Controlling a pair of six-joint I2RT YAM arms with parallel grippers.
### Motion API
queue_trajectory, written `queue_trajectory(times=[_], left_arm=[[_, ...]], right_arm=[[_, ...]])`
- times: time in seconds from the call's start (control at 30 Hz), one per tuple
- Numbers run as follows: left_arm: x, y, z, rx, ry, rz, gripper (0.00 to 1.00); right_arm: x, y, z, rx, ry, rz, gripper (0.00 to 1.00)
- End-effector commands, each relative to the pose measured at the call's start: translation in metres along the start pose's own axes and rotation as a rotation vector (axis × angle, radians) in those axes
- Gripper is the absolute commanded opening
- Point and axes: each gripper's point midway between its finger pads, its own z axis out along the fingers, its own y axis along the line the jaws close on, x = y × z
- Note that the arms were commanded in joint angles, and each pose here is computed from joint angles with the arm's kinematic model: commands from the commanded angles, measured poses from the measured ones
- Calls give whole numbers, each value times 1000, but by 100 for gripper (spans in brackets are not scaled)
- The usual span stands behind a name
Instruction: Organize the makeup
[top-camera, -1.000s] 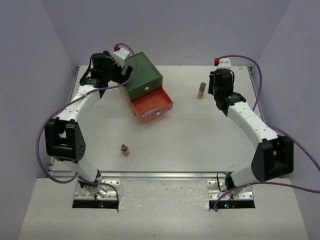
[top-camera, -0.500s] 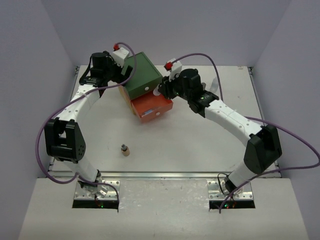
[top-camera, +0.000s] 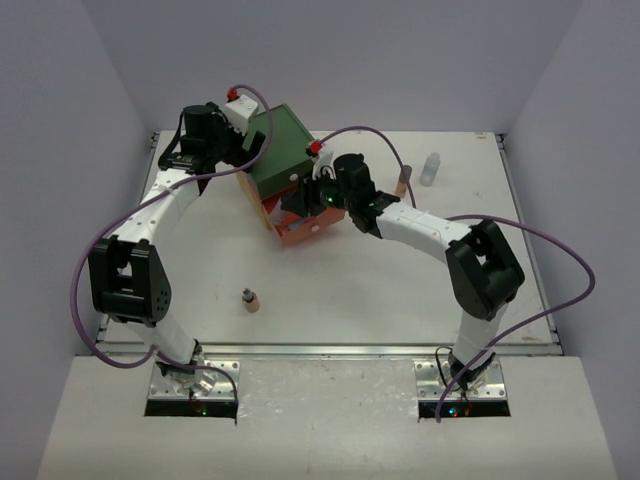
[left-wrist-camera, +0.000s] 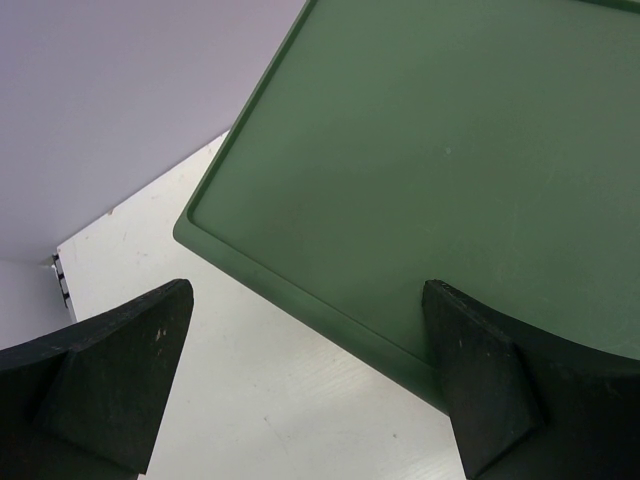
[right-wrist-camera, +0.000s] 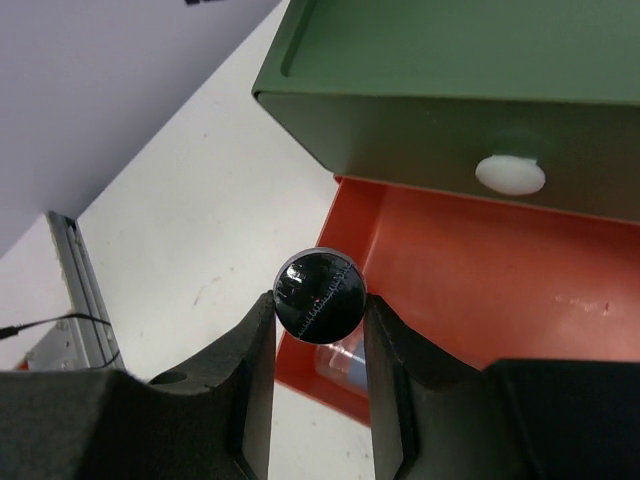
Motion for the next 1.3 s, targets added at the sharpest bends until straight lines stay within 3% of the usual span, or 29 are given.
queue_trajectory(times=[0.0,0.17,0.53,0.7,0.77,0.9,1.27], left_arm=[[32,-13,2,37,108,-11,100],[35,-12,4,28,112,1,100],[39,-10,6,18,113,12,100],[41,-12,7,23,118,9,100],[43,-12,6,19,122,11,100],[41,-12,4,18,117,16,100],[37,-10,2,16,107,18,100]], right_arm=[[-14,3,12,-27,-83,33,7],[-1,-12,21,24,-52,55,14],[15,-37,20,154,-24,79,14],[17,-38,23,152,-1,85,25],[20,-43,21,186,7,95,40],[19,-57,13,282,10,90,50],[-31,-62,-5,370,26,-131,57]])
